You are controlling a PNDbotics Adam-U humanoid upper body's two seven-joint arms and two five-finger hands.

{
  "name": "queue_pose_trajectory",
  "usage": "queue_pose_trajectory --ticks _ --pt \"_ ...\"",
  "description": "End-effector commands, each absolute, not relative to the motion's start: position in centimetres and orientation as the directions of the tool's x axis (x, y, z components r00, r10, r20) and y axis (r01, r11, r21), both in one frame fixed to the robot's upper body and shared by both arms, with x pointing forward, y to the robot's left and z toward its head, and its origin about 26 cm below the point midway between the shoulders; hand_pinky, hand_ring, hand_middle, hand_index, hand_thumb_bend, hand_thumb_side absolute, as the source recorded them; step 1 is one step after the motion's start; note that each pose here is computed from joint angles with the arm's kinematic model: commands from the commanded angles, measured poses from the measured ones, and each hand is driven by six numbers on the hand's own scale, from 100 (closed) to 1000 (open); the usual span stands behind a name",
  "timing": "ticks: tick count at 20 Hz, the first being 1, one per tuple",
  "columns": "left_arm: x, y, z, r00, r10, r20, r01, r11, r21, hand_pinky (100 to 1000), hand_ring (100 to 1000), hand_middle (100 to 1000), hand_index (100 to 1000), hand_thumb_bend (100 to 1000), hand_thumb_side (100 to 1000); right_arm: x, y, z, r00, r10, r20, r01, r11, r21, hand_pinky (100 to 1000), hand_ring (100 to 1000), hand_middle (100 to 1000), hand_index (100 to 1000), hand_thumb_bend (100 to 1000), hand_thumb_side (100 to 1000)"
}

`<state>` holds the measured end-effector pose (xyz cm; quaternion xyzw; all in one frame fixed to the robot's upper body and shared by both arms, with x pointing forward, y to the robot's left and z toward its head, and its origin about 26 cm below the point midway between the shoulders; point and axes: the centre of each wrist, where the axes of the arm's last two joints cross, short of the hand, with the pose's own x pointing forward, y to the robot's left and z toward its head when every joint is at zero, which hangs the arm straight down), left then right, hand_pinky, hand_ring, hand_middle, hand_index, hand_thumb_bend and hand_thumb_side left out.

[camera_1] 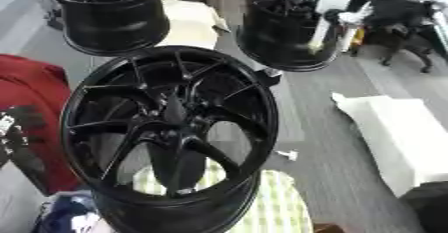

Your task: Pull the pin out of the wheel hub.

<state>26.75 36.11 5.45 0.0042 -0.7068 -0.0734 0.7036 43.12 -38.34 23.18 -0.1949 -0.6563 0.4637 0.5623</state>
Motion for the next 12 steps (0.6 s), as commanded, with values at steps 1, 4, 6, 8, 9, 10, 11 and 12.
queue_pose_trajectory --ticks 1,4,6,8,9,10,11,12 --pt "27.0 36.7 6.8 -0.047 -0.138 0.989 0.075 0.987 0.141 661 780 685 819 100 594 41.6 -43.7 22.9 -0.116 0.801 0.587 -0.158 0.569 -0.807 718 762 712 875 472 443" --pt "27.0 36.9 7.1 -0.054 -0.144 0.988 0.062 0.987 0.147 661 780 685 819 100 594 40.4 -46.3 17.8 0.061 0.739 0.671 -0.126 0.672 -0.73 742 807 819 935 476 449" --pt "27.0 37.1 7.2 -0.059 -0.148 0.987 0.053 0.987 0.151 661 781 686 820 100 594 39.4 -47.5 14.3 0.155 0.664 0.731 -0.1 0.747 -0.657 753 827 852 946 473 449" --pt "27.1 37.1 7.3 -0.063 -0.15 0.987 0.051 0.987 0.153 661 781 686 820 100 594 38.2 -48.2 11.3 0.212 0.589 0.78 -0.064 0.804 -0.591 753 832 864 947 466 449" --pt "27.1 37.1 7.4 -0.064 -0.151 0.986 0.051 0.987 0.154 661 781 687 820 100 595 37.6 -48.5 9.9 0.227 0.555 0.801 -0.042 0.827 -0.561 739 819 852 942 461 448" --pt "27.2 37.1 7.4 -0.065 -0.151 0.986 0.052 0.987 0.155 661 781 687 820 100 595 37.0 -48.6 8.7 0.235 0.52 0.821 -0.019 0.847 -0.531 728 807 838 936 457 446" --pt "27.2 37.0 7.4 -0.066 -0.152 0.986 0.053 0.986 0.156 661 781 687 820 100 595 36.3 -48.7 7.6 0.233 0.489 0.84 0.008 0.863 -0.505 726 804 834 934 456 446" --pt "27.2 37.0 7.4 -0.068 -0.152 0.986 0.056 0.986 0.156 661 781 687 820 100 595 35.6 -48.7 6.7 0.222 0.459 0.86 0.038 0.878 -0.478 710 780 790 919 440 442"
